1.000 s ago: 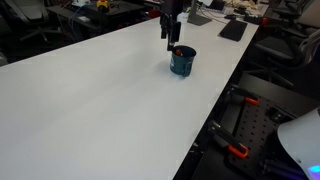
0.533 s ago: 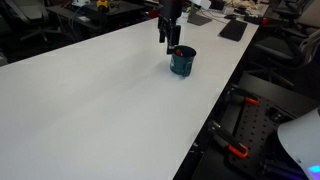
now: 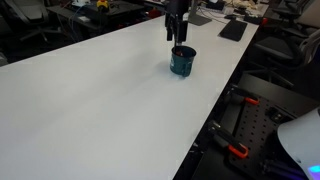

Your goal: Move the Sharpie to the table

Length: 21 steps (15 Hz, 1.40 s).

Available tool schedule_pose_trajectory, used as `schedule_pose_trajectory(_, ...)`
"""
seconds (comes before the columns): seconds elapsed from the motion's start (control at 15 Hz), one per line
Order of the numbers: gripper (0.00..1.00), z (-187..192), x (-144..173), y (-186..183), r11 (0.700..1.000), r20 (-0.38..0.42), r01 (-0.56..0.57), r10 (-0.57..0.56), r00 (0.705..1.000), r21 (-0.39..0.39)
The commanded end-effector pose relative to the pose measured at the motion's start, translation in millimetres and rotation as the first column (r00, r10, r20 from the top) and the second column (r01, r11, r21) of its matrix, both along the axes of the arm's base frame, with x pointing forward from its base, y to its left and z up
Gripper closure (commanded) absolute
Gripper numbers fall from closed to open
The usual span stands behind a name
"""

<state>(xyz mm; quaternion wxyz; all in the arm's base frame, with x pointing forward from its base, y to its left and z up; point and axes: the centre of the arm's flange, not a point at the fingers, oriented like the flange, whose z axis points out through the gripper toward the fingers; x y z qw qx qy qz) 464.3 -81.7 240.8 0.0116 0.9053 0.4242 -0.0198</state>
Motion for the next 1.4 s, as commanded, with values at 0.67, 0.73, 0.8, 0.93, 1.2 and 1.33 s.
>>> schedule_pose_trajectory(0.67, 0.24, -20.8, -28.1, -25.8, 0.998, 0.001, 0.051, -0.051, 0.999, -0.022)
schedule_pose_trajectory(0.73, 0.24, -24.0, -27.0, -28.0, 0.999, 0.013, 0.043, -0.042, 0.999, -0.018)
schedule_pose_trajectory(0.8, 0.28, -28.0, -25.7, -31.0, 0.999, 0.027, 0.031, -0.03, 0.999, -0.018)
schedule_pose_trajectory(0.93, 0.26, -35.0, -23.5, -35.7, 1.0, 0.05, 0.009, -0.008, 0.999, -0.017)
schedule_pose_trajectory(1.2, 0.41, -45.6, -22.9, -43.3, 1.0, 0.066, -0.011, 0.012, 0.998, -0.004)
schedule_pose_trajectory(1.33, 0.51, -49.2, -24.0, -45.3, 1.0, 0.068, -0.017, 0.017, 0.998, 0.004)
